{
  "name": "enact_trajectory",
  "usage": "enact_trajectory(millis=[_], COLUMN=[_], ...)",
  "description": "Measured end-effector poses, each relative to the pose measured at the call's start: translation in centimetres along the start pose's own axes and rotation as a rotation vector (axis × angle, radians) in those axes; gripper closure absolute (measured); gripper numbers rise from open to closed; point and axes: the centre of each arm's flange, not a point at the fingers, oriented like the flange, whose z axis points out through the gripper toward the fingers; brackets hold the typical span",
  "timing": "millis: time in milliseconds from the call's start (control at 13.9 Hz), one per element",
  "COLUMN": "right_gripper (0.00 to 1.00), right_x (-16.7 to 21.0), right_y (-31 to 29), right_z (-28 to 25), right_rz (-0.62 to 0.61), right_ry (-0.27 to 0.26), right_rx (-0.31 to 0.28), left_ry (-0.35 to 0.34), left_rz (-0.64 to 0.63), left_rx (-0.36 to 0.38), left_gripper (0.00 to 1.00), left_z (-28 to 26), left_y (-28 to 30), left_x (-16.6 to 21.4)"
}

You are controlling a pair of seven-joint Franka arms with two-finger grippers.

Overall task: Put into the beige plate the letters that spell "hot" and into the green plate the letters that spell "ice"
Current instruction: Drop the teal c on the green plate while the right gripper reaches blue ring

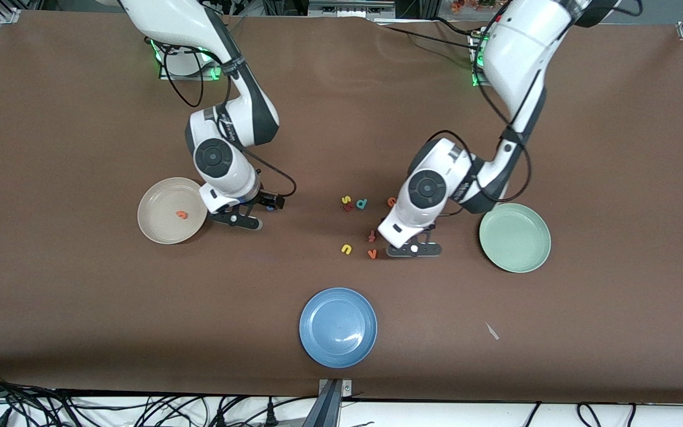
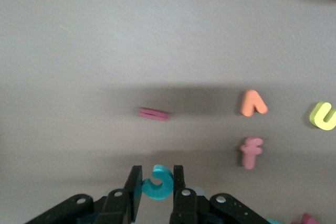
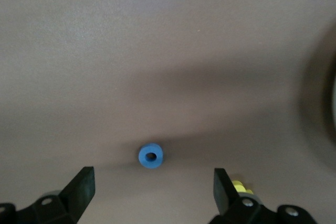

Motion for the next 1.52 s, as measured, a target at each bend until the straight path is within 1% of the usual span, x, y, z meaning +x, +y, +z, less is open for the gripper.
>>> enact_trajectory(millis=[144, 216, 289, 505, 649, 866, 1010, 1082, 1155, 1227, 1299, 1371, 1443, 1515], right_gripper=[0.0, 0.0, 0.0, 0.0, 0.0, 0.0, 0.04, 0.04, 0.09, 0.18, 0.18, 0.23, 0.29, 0.29], right_x=[0.2, 0.3, 0.3, -0.2, -0.8, -1.2, -1.3, -1.4, -1.6, -1.7, -1.8, -1.8, -1.8, -1.8], right_y=[0.0, 0.0, -0.1, -0.7, -0.5, -0.2, -0.1, -0.2, -0.4, -0.5, -0.6, -0.6, -0.6, -0.6], right_z=[1.4, 1.8, 2.1, 3.0, 4.0, 4.7, 4.9, 4.9, 4.9, 5.0, 5.0, 5.0, 5.0, 5.0], right_rz=[0.0, 0.0, -0.003, -0.015, -0.016, -0.015, -0.013, -0.013, -0.016, -0.018, -0.02, -0.02, -0.019, -0.019], right_ry=[0.017, 0.023, 0.028, 0.044, 0.047, 0.04, 0.038, 0.037, 0.035, 0.033, 0.032, 0.032, 0.033, 0.033], right_rx=[-0.004, -0.004, -0.002, 0.008, 0.012, 0.007, 0.005, 0.007, 0.009, 0.01, 0.011, 0.011, 0.012, 0.012], left_ry=[-0.006, -0.021, -0.049, -0.166, -0.199, -0.23, -0.257, -0.267, -0.277, -0.28, -0.279, -0.28, -0.283, -0.285], left_rz=[0.04, 0.063, 0.09, 0.14, 0.163, 0.208, 0.255, 0.271, 0.279, 0.284, 0.289, 0.296, 0.302, 0.305], left_rx=[0.006, 0.012, 0.022, 0.061, 0.092, 0.147, 0.134, 0.122, 0.112, 0.104, 0.098, 0.093, 0.09, 0.088], left_gripper=[0.75, 0.75, 0.75, 0.75, 0.75, 0.75, 0.75, 0.75, 0.75, 0.75, 0.75, 0.69, 0.6, 0.49], left_z=[-2.5, -2.9, -2.9, -1.7, -1.4, -0.5, 0.2, 0.6, 1.3, 2.5, 4.0, 5.2, 6.0, 6.2], left_y=[-3.7, -5.6, -7.3, -12.0, -15.7, -21.3, -25.6, -27.5, -28.9, -29.5, -29.6, -29.4, -29.1, -28.9], left_x=[1.4, 2.0, 2.3, 2.5, 3.1, 3.8, 4.1, 4.2, 4.1, 4.0, 3.6, 3.3, 3.1, 3.0])
